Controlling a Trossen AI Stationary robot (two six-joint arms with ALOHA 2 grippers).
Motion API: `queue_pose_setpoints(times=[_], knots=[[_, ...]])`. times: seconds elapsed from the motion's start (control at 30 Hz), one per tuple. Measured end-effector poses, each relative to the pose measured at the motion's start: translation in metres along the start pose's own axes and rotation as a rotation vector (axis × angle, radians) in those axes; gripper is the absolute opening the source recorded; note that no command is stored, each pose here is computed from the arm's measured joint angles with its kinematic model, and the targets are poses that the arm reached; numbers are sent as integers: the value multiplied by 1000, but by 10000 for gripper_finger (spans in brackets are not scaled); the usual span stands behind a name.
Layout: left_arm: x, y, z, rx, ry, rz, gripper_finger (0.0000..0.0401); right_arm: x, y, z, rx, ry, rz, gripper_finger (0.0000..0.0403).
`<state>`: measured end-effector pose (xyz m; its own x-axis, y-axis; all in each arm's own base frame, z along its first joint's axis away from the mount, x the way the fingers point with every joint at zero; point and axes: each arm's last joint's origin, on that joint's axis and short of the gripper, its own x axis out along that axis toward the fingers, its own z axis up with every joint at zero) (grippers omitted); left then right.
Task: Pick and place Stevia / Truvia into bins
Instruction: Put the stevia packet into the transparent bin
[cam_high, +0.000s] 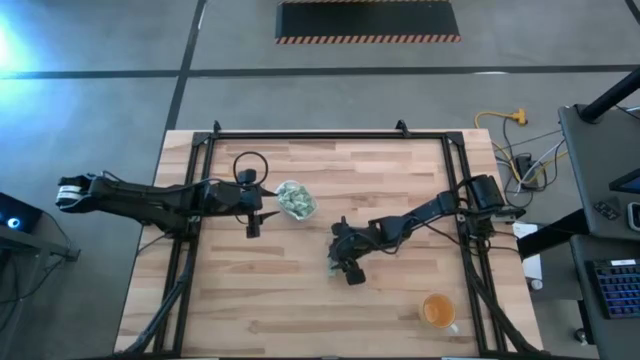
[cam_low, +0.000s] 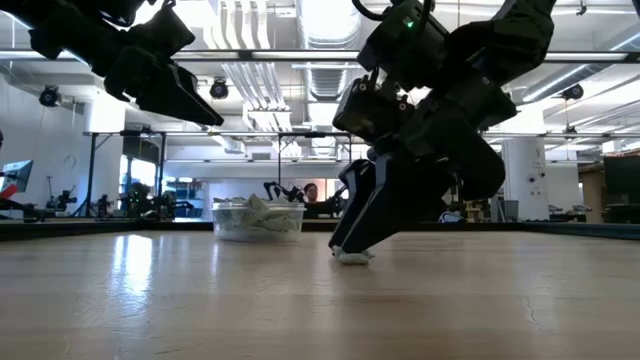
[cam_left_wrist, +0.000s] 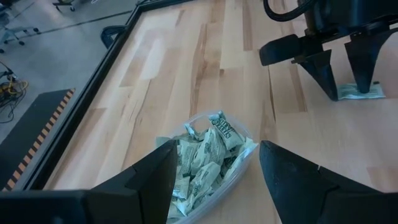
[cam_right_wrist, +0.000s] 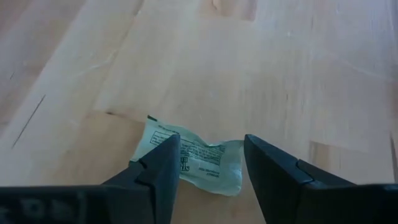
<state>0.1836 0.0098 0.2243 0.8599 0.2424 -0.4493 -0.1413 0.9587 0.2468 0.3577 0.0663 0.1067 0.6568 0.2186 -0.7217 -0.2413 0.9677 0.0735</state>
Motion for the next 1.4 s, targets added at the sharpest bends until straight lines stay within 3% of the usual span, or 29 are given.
queue_pose_setpoints(times=[0.33, 0.9, 1.07, 1.4], knots=[[0, 0, 0, 0, 0, 0, 212, 0, 0, 0, -4, 0, 1, 156], [1, 0, -1, 1, 7, 3, 212, 0, 0, 0, -30, -3, 2, 43], [1, 0, -1, 2, 7, 3, 212, 0, 0, 2, -28, -11, 2, 49], [1, 0, -1, 2, 7, 1, 212, 0, 0, 2, -4, -12, 1, 109]])
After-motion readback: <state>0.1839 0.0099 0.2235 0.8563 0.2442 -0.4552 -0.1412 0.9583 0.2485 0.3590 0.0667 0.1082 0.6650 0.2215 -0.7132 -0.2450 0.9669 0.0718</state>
